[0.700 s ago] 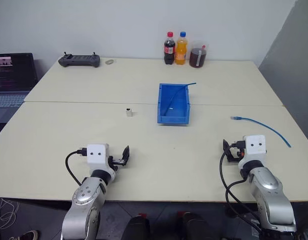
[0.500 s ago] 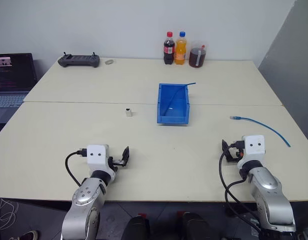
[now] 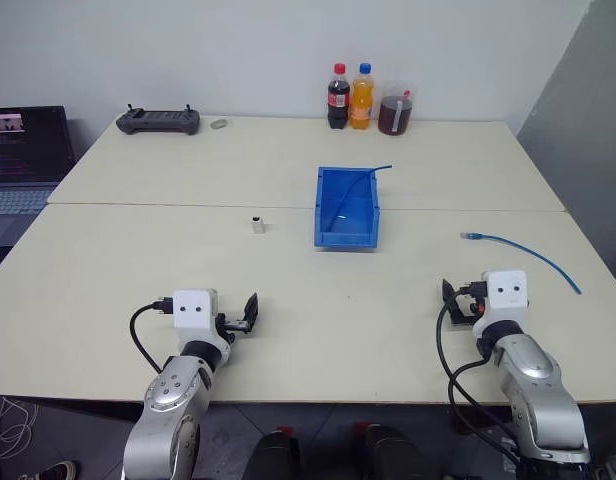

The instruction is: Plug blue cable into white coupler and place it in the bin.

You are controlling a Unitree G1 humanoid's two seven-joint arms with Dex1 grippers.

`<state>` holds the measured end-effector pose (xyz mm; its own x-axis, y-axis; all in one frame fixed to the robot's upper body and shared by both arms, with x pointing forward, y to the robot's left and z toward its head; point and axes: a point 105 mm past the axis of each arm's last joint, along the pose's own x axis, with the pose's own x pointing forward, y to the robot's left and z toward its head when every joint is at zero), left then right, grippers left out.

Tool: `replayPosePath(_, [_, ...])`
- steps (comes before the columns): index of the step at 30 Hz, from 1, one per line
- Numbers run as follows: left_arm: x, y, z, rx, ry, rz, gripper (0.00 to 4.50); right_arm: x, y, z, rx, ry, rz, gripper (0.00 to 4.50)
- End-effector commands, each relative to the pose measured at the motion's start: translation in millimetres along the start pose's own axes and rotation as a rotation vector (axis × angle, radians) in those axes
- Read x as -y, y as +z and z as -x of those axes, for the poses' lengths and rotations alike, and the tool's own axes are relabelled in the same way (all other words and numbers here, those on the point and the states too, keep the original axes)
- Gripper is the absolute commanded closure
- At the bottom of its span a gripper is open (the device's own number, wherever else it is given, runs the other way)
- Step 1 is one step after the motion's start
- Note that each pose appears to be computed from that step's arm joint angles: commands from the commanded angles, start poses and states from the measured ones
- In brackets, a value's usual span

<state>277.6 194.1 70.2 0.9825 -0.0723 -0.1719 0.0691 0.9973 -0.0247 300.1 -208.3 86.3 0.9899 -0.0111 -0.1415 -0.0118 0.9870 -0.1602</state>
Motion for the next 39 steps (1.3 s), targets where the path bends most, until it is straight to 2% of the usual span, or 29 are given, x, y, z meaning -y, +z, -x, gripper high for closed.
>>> replayPosePath(1, [2.2, 13.1, 1.2, 0.050, -0.013, -0.012, 0.00, 1.1, 14.3, 0.6, 0.053, -0.012, 0.011, 0.01])
replayPosePath(5, [6.9, 12.9, -1.4, 0.042, -0.049, -0.046, 0.00, 4.6, 15.0, -0.6, 0.057, -0.023, 0.014, 0.01])
replayPosePath(10, [55.9, 27.9, -5.0, 0.071, -0.358, -0.180, 0.00, 18.5, 19.3, -2.9, 0.065, -0.046, 0.037, 0.01])
replayPosePath(14, [112.2, 62.4, -9.5, 0.157, -0.732, -0.293, 0.00, 50.9, 19.8, -5.3, 0.049, -0.078, 0.075, 0.01])
replayPosePath(17, [141.3, 75.3, -10.1, 0.176, -0.927, -0.353, 0.00, 68.8, 16.3, -9.8, 0.017, -0.062, 0.069, 0.01])
replayPosePath(23, [186.9, 72.8, -15.9, 0.172, -1.243, -0.494, 0.00, 134.5, 16.8, -24.8, -0.033, -0.124, 0.042, 0.01])
replayPosePath(26, [204.0, 77.4, -23.3, 0.192, -1.324, -0.521, 0.00, 158.1, 18.1, -33.1, -0.061, -0.099, 0.053, 0.01])
replayPosePath(32, [232.4, 79.3, -33.4, 0.224, -1.399, -0.524, 0.00, 183.2, 12.8, -44.4, -0.132, -0.031, 0.041, 0.01])
replayPosePath(39, [242.5, 76.2, -23.1, 0.212, -1.481, -0.496, 0.00, 189.5, -15.6, -41.6, -0.327, 0.083, -0.126, 0.01])
